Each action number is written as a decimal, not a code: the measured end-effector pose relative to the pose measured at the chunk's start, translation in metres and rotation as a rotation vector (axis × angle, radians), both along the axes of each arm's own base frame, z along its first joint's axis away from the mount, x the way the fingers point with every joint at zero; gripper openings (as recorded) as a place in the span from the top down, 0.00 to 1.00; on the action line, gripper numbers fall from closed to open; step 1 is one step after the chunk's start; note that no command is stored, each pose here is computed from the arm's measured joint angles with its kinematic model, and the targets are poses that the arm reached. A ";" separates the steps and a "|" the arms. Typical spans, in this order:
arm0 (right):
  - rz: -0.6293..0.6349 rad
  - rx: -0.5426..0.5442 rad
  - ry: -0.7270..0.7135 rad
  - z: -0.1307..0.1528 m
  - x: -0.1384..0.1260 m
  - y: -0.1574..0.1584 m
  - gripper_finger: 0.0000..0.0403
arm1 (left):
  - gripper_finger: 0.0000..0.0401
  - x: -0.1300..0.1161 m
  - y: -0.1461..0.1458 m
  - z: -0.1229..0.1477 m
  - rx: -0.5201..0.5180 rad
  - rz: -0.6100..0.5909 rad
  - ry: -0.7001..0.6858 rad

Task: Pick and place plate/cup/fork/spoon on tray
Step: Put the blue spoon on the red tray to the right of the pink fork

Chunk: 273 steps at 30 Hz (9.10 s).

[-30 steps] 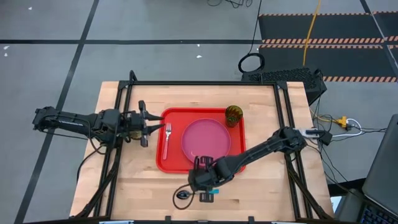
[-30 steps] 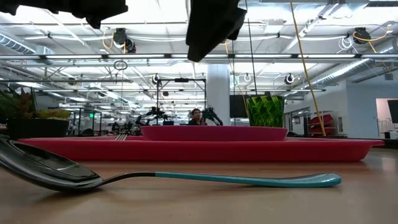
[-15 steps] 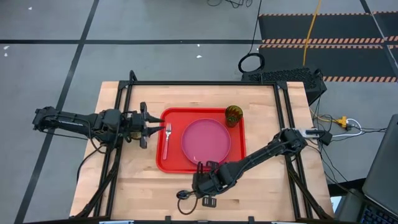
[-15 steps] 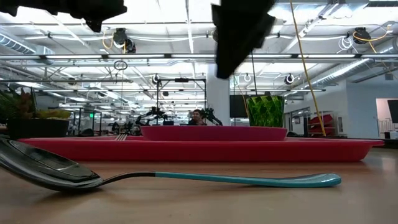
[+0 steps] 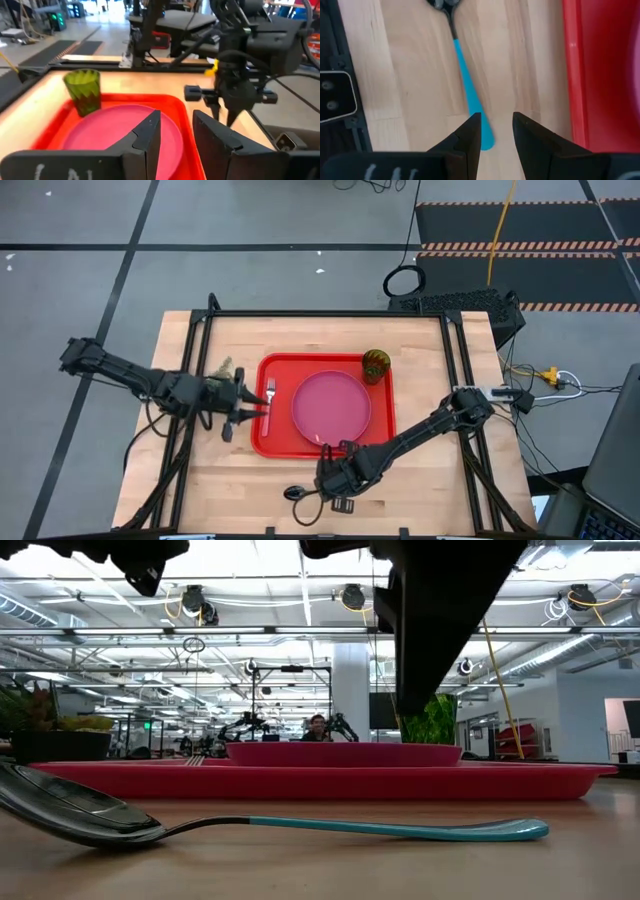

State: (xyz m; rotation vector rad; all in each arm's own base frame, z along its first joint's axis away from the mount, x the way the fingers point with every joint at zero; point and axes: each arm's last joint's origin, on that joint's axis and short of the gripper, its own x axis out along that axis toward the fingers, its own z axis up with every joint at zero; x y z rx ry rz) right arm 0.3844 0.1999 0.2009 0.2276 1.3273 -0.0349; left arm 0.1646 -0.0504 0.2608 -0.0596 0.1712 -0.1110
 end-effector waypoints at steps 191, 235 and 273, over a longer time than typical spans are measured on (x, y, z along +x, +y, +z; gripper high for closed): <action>-0.413 -0.212 -0.833 0.080 -0.186 -0.106 0.74 | 0.71 0.228 -0.183 -0.102 -0.122 0.043 1.049; -0.375 -0.248 -0.826 0.082 -0.190 -0.108 0.74 | 0.98 0.229 -0.181 -0.122 -0.024 -0.048 1.112; -0.349 -0.219 -0.840 0.087 -0.192 -0.109 0.74 | 0.98 0.200 -0.168 -0.077 0.068 0.028 1.211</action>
